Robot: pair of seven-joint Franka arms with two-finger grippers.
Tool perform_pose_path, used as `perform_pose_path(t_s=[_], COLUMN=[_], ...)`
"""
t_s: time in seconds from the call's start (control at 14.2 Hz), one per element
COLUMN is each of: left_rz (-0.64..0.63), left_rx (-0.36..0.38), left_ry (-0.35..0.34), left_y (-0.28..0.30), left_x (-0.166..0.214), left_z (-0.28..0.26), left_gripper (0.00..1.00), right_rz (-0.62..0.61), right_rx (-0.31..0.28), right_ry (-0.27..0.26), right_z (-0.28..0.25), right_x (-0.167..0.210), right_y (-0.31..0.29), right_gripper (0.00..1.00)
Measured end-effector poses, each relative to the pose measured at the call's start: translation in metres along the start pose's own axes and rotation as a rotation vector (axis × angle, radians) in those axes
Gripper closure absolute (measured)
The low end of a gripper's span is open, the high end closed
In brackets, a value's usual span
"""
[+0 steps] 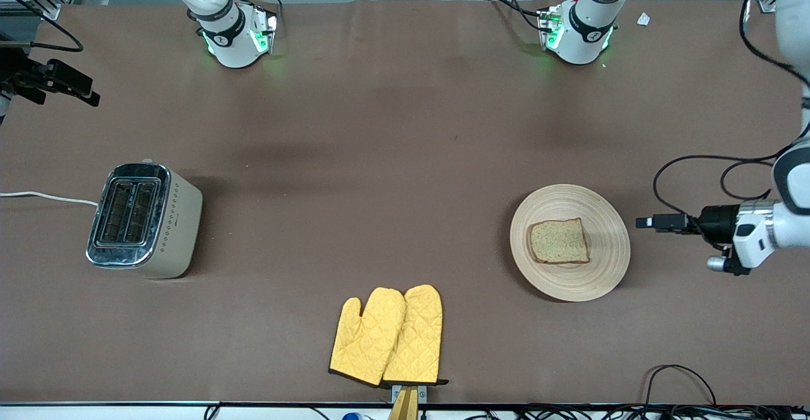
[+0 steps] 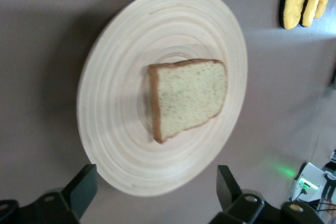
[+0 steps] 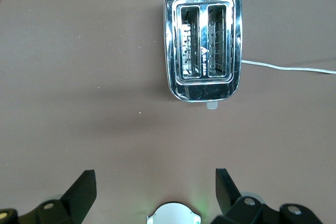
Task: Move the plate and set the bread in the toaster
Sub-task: 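Push the plate toward the toaster while the right gripper reaches the bread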
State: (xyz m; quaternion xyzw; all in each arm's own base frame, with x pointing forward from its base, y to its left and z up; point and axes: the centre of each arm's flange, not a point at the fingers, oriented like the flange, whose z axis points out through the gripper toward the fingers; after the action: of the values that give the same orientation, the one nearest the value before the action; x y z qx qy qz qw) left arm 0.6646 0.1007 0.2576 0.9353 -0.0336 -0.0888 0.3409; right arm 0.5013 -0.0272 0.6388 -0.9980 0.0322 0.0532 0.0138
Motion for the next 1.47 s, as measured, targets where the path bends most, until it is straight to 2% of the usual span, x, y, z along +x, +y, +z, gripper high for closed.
perform_pose_path(t_s=[0.14,0.35,0.7,0.77,0.91,0.98,1.19,1.33,1.47], left_rz=[0.033,0.051,0.083,0.099,0.129,0.144,0.194,0.253,0.264], left_rx=[-0.043,-0.092,-0.148,-0.160,-0.184,-0.203,-0.215,-0.242,-0.250], left_ry=[0.014,0.029,0.047,0.054,0.064,0.072,0.083,0.078,0.064], left_y=[-0.039,-0.062,-0.070,-0.073,-0.079,-0.078,-0.057,-0.009,0.054], left_x=[0.006,0.013,0.014,0.014,0.013,0.013,0.024,0.042,0.061], left_z=[0.031,0.061,0.077,0.079,0.084,0.082,0.081,0.092,0.119], left_gripper=[0.00,0.02,0.55,0.67,0.85,0.88,0.89,0.90,0.90], right_rz=[0.003,0.014,-0.044,-0.047,0.021,0.062,0.139,0.185,0.208], right_rx=[0.027,0.054,0.067,0.082,0.132,0.147,0.158,0.183,0.202], right_ry=[-0.001,-0.002,-0.042,-0.059,-0.104,-0.123,-0.147,-0.149,-0.130], right_z=[0.000,-0.001,0.019,0.032,0.065,0.082,0.126,0.155,0.188], right_x=[0.000,0.000,0.005,0.013,0.034,0.045,0.074,0.086,0.093], right_y=[0.000,0.005,-0.028,-0.041,-0.060,-0.067,-0.097,-0.115,-0.124], right_gripper=[0.00,0.00,0.00,0.00,0.00,0.00,0.00,0.00,0.00])
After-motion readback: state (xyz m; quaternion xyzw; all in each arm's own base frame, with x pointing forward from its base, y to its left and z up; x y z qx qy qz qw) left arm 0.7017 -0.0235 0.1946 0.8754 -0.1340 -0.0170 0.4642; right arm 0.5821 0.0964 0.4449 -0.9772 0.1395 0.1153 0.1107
